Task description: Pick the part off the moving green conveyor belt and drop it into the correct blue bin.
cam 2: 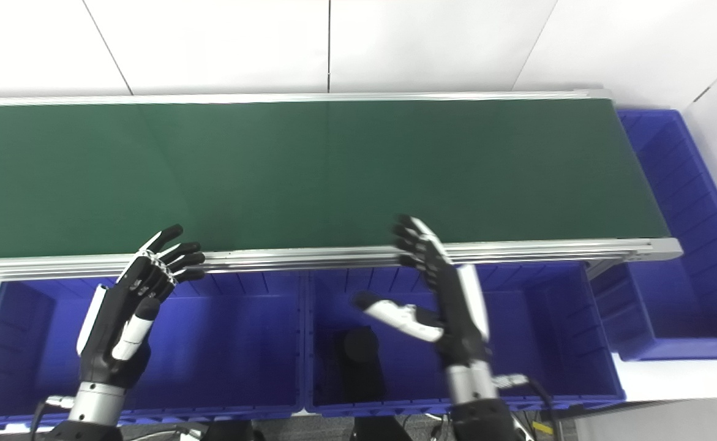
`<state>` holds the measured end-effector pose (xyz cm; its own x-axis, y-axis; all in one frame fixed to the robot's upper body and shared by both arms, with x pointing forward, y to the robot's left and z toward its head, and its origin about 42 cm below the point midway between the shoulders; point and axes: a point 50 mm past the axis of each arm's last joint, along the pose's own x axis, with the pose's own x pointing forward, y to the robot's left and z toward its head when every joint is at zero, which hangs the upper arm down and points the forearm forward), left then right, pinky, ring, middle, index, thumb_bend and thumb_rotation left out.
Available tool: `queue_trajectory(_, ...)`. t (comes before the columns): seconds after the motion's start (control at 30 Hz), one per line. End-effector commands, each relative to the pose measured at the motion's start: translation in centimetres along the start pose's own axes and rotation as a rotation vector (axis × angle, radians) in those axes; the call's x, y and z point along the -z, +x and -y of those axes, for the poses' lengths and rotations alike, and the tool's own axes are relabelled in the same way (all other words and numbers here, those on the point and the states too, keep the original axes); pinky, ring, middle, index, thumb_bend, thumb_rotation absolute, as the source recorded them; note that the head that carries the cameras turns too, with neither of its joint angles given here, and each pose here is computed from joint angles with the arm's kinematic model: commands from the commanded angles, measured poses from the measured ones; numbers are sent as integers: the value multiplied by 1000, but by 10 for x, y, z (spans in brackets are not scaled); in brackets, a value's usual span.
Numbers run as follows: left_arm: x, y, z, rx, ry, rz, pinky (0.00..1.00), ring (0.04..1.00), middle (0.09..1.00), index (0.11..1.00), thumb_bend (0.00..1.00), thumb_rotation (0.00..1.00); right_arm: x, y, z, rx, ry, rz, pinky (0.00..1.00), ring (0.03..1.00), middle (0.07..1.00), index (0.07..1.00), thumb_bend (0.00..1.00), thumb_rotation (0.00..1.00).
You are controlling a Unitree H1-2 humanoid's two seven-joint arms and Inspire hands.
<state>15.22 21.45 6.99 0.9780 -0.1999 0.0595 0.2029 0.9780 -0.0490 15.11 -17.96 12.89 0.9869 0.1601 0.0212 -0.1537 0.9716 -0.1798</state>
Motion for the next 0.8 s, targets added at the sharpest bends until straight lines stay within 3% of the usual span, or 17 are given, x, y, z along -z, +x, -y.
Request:
queue_trajectory(0.0, -7, 0, 4, -1, 16, 55, 683, 745, 776, 858, 761, 731, -16, 6, -3, -29, 2, 99, 738, 805, 830, 870, 837, 417)
queue_trajectory(0.27, -7, -1, 11, 2, 23, 56, 687, 748, 778, 862, 758, 740, -7, 30, -20, -99, 20, 106, 710, 783, 815, 856, 825, 418)
queue_trajectory(0.5, -4, -2, 15, 7, 36, 56, 692, 754, 787, 863, 750, 750, 16, 26, -14, -156, 44, 82, 724, 817, 843, 873, 852, 433)
queue_trajectory(0.77, 0, -2, 17, 11, 51, 55, 697, 762, 797, 866, 764, 743, 25, 22, -12, -173, 54, 71, 754, 838, 860, 891, 858, 450)
